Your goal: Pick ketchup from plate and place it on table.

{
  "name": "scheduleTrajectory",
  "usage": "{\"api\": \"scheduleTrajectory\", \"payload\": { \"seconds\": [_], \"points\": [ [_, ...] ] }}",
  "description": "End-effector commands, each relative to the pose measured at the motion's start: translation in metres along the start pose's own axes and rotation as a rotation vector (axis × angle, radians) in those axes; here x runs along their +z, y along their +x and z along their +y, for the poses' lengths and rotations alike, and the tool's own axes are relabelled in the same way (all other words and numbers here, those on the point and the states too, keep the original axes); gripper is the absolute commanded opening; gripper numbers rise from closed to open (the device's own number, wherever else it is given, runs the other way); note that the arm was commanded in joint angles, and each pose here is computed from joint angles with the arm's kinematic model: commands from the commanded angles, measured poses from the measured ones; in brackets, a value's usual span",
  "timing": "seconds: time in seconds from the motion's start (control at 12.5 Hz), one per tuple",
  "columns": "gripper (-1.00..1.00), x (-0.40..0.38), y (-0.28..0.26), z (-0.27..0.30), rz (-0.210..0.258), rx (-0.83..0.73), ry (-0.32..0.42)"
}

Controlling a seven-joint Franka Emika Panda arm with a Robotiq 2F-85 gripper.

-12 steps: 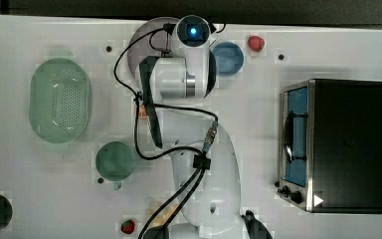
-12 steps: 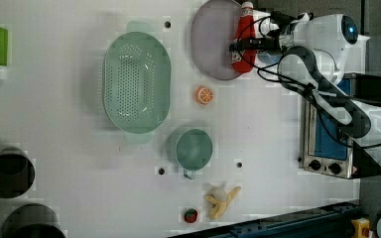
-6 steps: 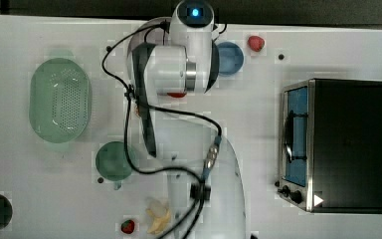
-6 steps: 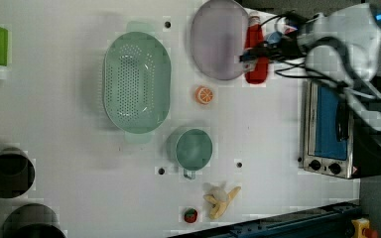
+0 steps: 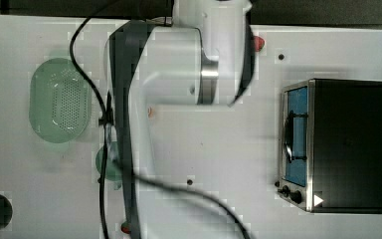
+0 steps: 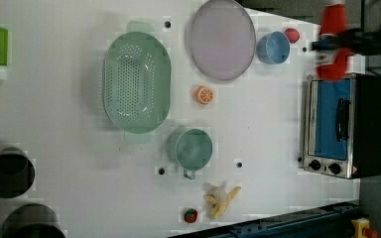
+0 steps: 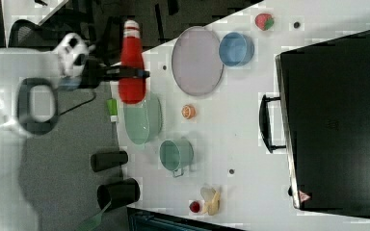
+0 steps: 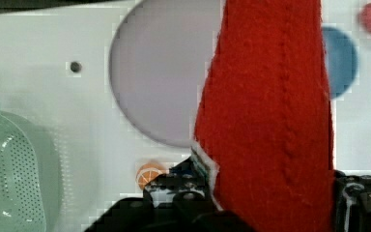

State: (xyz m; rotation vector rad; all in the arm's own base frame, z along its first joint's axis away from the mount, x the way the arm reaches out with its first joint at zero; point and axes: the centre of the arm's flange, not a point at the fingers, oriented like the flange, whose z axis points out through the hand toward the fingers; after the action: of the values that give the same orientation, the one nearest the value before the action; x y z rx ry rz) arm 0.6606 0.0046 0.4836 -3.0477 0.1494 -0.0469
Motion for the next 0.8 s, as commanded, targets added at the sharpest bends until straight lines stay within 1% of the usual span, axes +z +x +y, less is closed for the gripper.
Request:
{"api": "scheduleTrajectory", "payload": {
  "seconds": [0.08, 0.24, 0.4, 0.56, 0.64, 0.8],
  "points": [
    [0.19, 0.011, -0.027, 0.047, -0.106, 0.16, -0.017],
    [0.19, 0.014, -0.049, 0.062, -0.125, 0.185, -0.029],
    [0.19, 0.025, -0.072, 0.075, -0.164, 0.21, -0.036],
    [0.19, 0.044, -0.092, 0.083, -0.19, 0.226, -0.04],
    [0.19, 0.057, -0.1, 0.086, -0.195, 0.231, -0.041],
    [0.19, 0.087, -0.111, 0.089, -0.184, 0.236, -0.043]
  ]
}}
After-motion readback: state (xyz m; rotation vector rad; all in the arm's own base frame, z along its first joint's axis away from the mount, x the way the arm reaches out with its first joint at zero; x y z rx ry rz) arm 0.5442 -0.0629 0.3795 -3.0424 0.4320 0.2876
